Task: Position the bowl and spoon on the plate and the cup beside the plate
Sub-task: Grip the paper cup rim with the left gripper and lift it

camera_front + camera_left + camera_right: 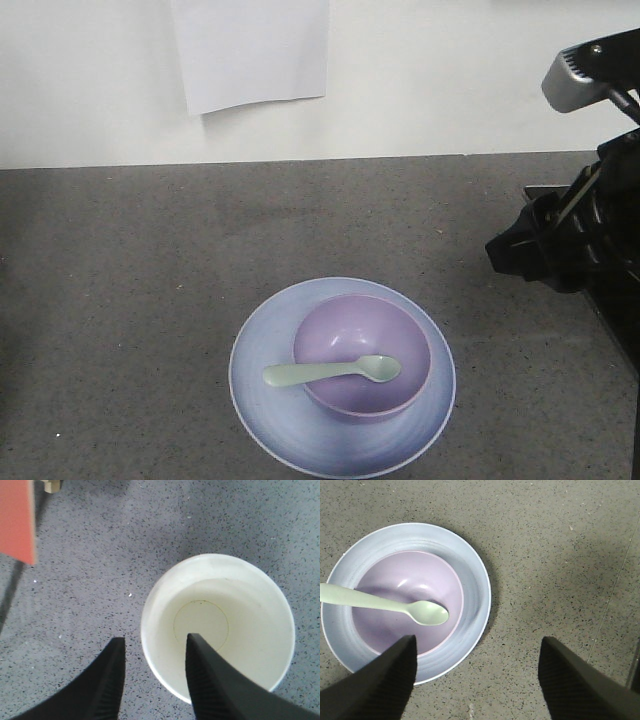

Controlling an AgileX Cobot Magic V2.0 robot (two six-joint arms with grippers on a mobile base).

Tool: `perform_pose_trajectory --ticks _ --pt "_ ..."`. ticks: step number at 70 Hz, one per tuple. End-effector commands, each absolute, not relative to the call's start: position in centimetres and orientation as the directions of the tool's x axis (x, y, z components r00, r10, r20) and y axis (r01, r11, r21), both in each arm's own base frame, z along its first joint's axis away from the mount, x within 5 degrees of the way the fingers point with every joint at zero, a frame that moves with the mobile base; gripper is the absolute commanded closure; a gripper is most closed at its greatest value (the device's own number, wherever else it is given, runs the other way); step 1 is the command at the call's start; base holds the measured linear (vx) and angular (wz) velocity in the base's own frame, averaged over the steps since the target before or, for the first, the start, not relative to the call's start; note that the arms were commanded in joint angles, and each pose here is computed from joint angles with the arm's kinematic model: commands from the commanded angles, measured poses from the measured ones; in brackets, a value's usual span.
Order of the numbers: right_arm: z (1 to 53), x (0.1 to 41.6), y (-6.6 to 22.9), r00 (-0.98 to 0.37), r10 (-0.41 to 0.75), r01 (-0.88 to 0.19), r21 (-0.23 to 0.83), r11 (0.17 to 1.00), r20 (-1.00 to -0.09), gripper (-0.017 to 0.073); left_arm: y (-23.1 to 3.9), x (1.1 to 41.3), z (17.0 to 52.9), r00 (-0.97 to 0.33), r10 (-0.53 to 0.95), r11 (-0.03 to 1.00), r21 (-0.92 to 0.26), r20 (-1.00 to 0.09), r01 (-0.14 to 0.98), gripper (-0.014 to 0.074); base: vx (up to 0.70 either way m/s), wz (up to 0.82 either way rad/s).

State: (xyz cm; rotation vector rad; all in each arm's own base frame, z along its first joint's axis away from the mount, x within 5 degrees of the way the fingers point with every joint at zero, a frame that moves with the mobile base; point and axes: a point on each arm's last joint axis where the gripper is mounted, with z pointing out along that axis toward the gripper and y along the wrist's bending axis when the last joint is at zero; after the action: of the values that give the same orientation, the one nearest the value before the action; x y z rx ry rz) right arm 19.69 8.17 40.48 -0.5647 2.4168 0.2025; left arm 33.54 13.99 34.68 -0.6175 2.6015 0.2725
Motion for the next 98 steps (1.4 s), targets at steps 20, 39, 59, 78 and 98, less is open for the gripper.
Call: perform_pose_trajectory --ticks 20,39,59,78,98 --pt "42.0 19.5 8.0 -0.649 -0.319 -0.437 -0.004 0.899 -0.690 0.0055 14.9 34.5 34.6 -0.774 -0.378 0.873 0.082 -0.507 -0.481 0.0300 0.00 0.00" --pt "41.9 19.5 8.0 -0.650 -0.319 -0.437 -0.004 0.899 -0.690 0.0055 15.1 35.0 34.0 -0.769 -0.383 0.871 0.077 -0.511 -0.485 0.0347 0.00 0.00" --pt "41.9 19.5 8.0 -0.650 -0.319 -0.437 -0.004 0.899 -0.690 0.0055 15.1 35.0 34.0 -0.768 -0.382 0.871 0.076 -0.513 -0.485 0.0603 0.00 0.00" --pt "41.9 19.5 8.0 -0.650 -0.318 -0.438 -0.001 0.899 -0.690 0.0055 14.4 35.0 34.4 -0.766 -0.387 0.888 0.016 -0.514 -0.460 0.0602 0.00 0.00" --pt "41.9 19.5 8.0 -0.650 -0.318 -0.438 -0.001 0.899 -0.690 0.0055 11.1 33.6 38.2 -0.739 -0.343 0.939 -0.195 -0.580 -0.283 0.0602 0.00 0.00"
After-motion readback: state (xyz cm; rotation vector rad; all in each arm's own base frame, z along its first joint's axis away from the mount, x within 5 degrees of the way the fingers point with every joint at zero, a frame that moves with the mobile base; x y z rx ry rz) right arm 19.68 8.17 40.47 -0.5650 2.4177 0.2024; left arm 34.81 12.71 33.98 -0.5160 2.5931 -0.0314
